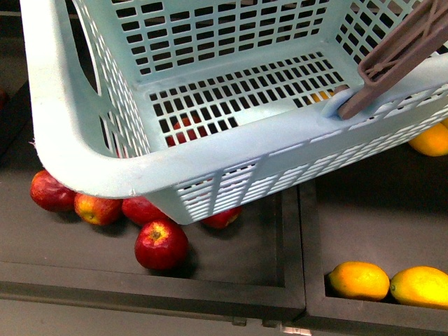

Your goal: Pick lemon and mango into basket

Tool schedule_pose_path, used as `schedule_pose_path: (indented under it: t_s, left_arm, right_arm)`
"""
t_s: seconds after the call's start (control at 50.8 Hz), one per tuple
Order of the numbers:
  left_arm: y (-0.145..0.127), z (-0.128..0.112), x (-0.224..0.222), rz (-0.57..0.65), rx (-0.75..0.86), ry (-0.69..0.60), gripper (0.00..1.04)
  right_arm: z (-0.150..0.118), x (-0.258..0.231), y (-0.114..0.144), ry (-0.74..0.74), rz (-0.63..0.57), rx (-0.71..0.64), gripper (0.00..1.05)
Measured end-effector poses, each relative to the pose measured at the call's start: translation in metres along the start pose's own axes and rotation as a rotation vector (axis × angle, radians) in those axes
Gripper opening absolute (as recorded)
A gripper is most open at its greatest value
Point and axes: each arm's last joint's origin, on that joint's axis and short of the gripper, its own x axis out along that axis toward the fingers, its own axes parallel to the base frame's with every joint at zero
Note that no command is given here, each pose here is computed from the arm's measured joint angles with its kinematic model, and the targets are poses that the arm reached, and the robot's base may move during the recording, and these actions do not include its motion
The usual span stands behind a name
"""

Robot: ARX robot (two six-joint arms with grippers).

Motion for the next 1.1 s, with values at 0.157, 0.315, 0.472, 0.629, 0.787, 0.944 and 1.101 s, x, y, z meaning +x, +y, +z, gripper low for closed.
schedule_pose_path:
  t_s: [0.157, 0.315, 0.472, 0.629, 0.787, 0.944, 1.101]
  left_arm:
    - [0.0, 0.0, 0.0, -0.001, 0.0, 0.0, 0.05]
    - [0.0, 0.0, 0.0, 0.001, 0.0, -0.003, 0.05]
    - [0.0, -0.001, -0.001, -0.002, -0.001, 0.001, 0.05]
    - [-0.001, -0.001, -0.001, -0.001, -0.002, -0.001, 0.05]
    - [-0.001, -0.001, -0.001, -0.001, -0.001, -0.001, 0.05]
    - [-0.001, -0.001, -0.001, -0.002, -0.002, 0.001, 0.05]
    - [-0.001, -0.001, -0.001, -0.001, -0.001, 0.0, 0.05]
  right_arm:
    - [0.0, 0.0, 0.0, 0.011, -0.01, 0.012, 0.96]
    - [-0.003, 0.003, -0.008, 0.457, -0.326, 0.257, 0.96]
    - [-0.003, 0.012, -0.037, 0.442, -0.515, 0.483, 0.96]
    - [-0.009, 0.034, -0.07, 0.436, -0.619, 0.471, 0.96]
    - [-0.017, 0.067, -0.09, 0.447, -0.624, 0.393, 0.96]
    - [-0.033, 0.114, -0.112, 0.463, -0.631, 0.336, 0.96]
    - [-0.073, 0.171, -0.131, 0.567, -0.604, 0.301, 0.96]
